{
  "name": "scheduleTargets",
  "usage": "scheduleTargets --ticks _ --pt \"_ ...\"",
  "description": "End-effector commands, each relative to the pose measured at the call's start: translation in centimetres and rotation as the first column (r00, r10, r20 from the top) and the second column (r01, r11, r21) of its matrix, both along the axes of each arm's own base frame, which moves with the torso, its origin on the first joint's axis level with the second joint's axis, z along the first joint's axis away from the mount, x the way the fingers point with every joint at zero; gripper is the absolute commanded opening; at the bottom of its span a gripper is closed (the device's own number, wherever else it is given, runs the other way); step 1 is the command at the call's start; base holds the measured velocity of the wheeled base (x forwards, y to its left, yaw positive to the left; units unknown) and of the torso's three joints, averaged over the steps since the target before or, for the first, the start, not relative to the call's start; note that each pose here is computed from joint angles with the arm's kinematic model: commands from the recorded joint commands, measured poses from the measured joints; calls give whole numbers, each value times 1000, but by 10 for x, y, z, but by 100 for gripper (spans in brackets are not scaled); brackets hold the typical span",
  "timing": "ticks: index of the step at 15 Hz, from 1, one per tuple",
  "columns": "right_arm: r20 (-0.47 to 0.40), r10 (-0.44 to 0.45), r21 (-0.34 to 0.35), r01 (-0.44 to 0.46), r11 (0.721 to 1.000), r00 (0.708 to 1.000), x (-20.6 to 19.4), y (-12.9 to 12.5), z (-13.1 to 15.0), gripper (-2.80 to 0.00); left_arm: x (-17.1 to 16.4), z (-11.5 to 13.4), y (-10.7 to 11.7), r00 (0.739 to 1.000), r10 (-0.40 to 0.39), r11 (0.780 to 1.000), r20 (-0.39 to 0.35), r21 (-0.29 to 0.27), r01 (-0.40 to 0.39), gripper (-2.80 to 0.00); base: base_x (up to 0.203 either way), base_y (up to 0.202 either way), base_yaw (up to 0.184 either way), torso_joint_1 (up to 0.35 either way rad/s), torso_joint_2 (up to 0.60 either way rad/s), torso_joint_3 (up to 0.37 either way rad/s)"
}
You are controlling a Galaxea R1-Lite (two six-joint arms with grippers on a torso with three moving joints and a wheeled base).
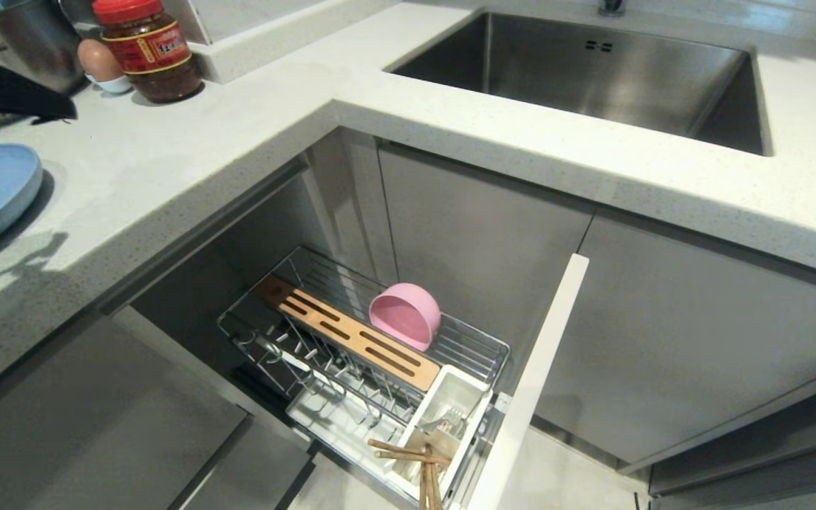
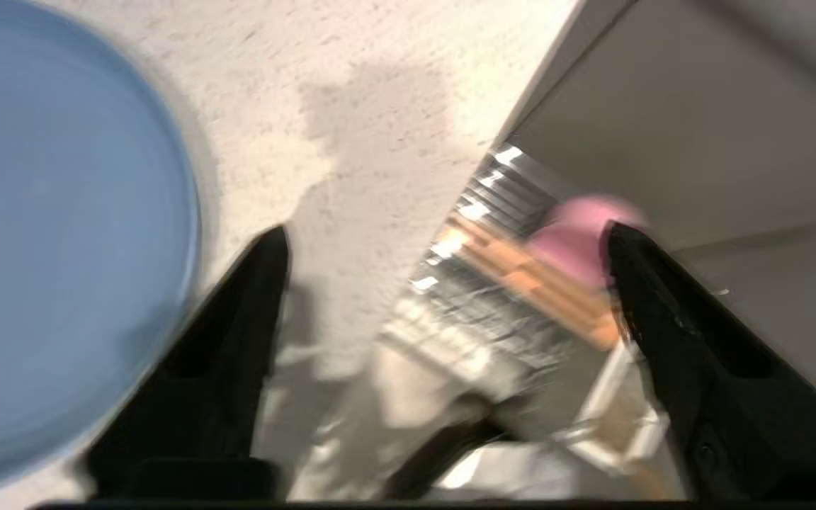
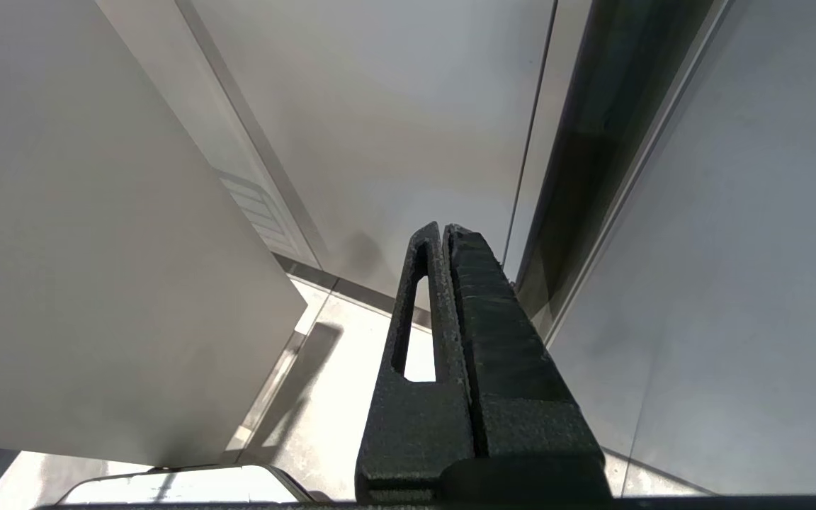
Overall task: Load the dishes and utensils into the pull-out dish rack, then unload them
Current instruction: Take the bowl out of the cupboard
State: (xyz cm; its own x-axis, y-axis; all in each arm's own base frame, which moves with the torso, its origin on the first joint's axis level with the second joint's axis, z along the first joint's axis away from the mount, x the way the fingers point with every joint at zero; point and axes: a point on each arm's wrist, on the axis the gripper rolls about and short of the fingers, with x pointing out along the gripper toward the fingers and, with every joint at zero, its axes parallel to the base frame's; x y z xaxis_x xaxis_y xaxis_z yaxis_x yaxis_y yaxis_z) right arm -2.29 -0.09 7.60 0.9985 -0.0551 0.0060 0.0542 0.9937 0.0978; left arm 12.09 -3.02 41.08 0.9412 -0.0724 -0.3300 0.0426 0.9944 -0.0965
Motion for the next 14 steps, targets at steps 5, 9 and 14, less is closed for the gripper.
scheduleTargets --ticks 5,9,14 --pt "5 0 0 0 1000 1000 0 0 0 -280 -31 12 0 964 -51 926 260 -350 143 -280 0 0 0 0 0 0" --pt "5 0 0 0 1000 1000 0 0 0 -280 4 -4 -36 977 -157 861 147 -463 208 -280 0 0 0 0 0 0" --pt "5 0 0 0 1000 1000 0 0 0 -280 48 -39 -82 975 -216 844 -49 -511 162 -280 0 0 0 0 0 0"
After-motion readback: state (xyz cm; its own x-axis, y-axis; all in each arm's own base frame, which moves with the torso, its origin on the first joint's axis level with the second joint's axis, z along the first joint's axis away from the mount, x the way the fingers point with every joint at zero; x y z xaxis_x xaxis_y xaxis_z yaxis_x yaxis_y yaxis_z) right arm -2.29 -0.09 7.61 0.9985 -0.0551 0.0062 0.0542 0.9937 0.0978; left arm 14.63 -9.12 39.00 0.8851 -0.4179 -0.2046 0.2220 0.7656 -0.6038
